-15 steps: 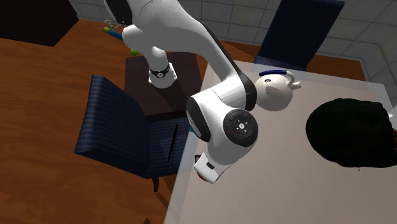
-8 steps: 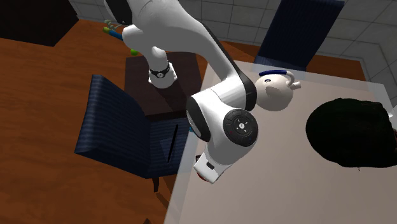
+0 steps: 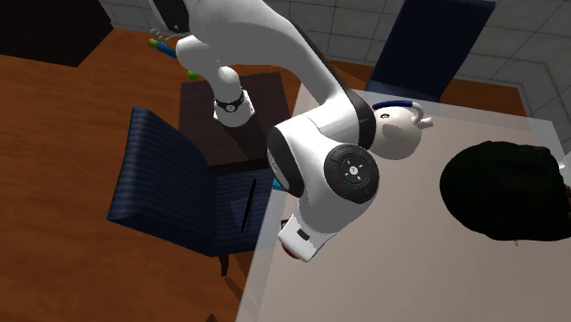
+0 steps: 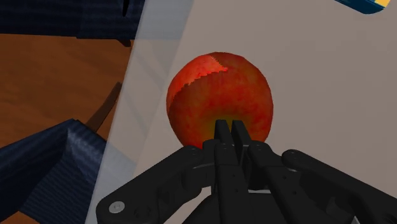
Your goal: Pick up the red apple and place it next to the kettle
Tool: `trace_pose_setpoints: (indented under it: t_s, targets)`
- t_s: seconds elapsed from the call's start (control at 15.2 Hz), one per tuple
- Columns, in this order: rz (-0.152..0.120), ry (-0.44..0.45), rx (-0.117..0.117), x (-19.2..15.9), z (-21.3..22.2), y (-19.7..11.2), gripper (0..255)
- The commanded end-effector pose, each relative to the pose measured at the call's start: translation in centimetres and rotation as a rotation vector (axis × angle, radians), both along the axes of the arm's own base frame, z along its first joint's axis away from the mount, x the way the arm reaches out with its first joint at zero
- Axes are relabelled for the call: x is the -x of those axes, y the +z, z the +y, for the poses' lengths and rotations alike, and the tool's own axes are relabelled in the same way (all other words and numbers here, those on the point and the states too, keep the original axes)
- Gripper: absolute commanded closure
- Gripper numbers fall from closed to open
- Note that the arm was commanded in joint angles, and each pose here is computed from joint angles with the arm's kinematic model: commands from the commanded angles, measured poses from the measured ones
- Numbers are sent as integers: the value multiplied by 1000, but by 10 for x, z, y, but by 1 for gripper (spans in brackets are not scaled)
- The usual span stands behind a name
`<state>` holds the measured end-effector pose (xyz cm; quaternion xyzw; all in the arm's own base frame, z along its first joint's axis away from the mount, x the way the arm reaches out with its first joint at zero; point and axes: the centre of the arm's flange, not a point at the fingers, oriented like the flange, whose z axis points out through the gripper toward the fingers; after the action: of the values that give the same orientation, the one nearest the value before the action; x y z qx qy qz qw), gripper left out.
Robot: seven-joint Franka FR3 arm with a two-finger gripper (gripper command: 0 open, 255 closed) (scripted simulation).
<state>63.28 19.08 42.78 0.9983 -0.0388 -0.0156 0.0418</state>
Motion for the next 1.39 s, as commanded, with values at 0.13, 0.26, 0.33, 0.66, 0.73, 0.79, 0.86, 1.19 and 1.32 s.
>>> trace_pose_setpoints:
  t_s: [0.13, 0.26, 0.33, 0.66, 0.73, 0.79, 0.86, 1.19, 1.32]
  targets:
    - [0, 0, 0, 1, 1, 21, 255]
    - [0, 0, 0, 1, 1, 31, 255]
    - [0, 0, 0, 1, 1, 37, 255]
    - [0, 0, 0, 1, 1, 63, 255]
    - [0, 0, 0, 1, 1, 68, 255]
    - [0, 0, 0, 1, 1, 74, 255]
    - [0, 0, 0, 1, 1, 79, 255]
    - [0, 0, 0, 1, 1, 105, 255]
    - [0, 0, 0, 1, 1, 116, 255]
